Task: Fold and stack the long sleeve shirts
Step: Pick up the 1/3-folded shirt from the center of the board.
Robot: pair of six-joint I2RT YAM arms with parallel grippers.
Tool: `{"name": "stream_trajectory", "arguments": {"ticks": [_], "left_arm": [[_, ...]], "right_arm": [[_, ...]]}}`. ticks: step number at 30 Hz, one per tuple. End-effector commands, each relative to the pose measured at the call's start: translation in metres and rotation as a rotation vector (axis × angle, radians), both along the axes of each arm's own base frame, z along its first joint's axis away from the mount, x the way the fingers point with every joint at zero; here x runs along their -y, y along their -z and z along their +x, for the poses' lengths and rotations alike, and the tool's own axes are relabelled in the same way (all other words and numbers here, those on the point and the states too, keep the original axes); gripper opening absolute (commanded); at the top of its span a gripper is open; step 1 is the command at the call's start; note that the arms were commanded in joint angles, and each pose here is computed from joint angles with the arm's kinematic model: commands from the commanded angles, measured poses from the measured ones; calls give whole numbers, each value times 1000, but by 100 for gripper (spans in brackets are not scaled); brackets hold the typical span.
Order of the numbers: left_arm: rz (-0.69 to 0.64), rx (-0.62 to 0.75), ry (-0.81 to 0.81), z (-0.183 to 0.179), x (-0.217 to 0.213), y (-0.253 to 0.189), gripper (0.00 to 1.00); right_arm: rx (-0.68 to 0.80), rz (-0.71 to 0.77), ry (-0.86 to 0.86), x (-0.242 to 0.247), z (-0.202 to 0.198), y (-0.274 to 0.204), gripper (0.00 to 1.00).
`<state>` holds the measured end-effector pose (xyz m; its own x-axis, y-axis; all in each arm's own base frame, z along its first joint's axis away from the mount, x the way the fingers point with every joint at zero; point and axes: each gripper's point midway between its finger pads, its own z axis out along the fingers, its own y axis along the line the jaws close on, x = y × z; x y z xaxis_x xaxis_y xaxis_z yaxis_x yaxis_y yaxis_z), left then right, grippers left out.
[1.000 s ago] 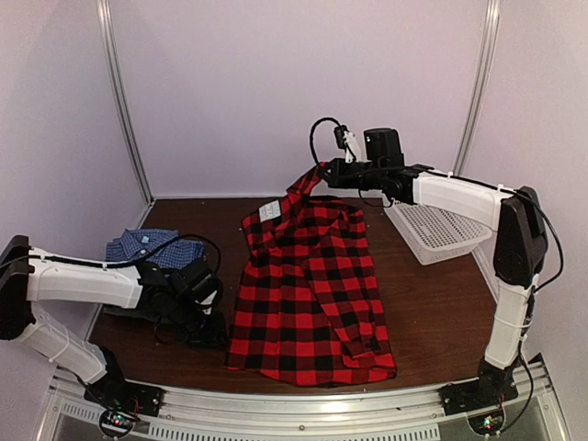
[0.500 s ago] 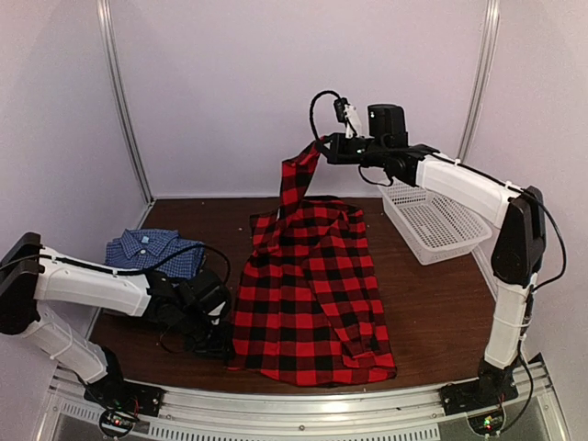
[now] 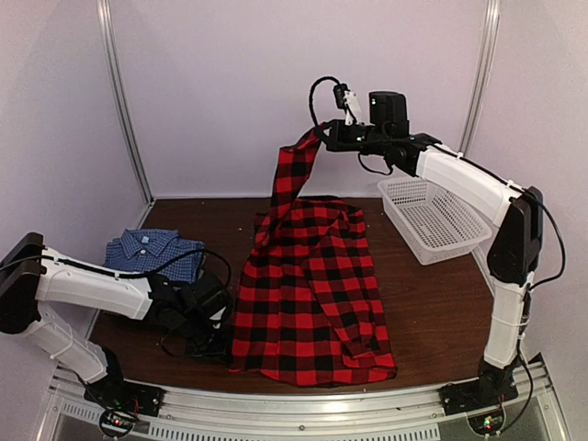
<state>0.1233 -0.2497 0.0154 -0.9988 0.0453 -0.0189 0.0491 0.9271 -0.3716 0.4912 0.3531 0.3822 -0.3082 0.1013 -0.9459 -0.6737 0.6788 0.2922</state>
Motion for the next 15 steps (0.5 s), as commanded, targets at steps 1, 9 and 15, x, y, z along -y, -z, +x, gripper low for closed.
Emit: {"name": "stream_trajectory", "arguments": {"ticks": [1, 9, 15], "left_arm": [[16, -1, -12, 0, -1, -6, 0], [37, 88, -18, 16, -3, -39, 0], [16, 159, 95, 22, 17, -65, 0]], "right_arm": [[47, 0, 18, -1, 2, -19, 0], [70, -27, 58, 8, 6, -26, 0], [80, -39, 88, 21, 10, -35, 0]]}}
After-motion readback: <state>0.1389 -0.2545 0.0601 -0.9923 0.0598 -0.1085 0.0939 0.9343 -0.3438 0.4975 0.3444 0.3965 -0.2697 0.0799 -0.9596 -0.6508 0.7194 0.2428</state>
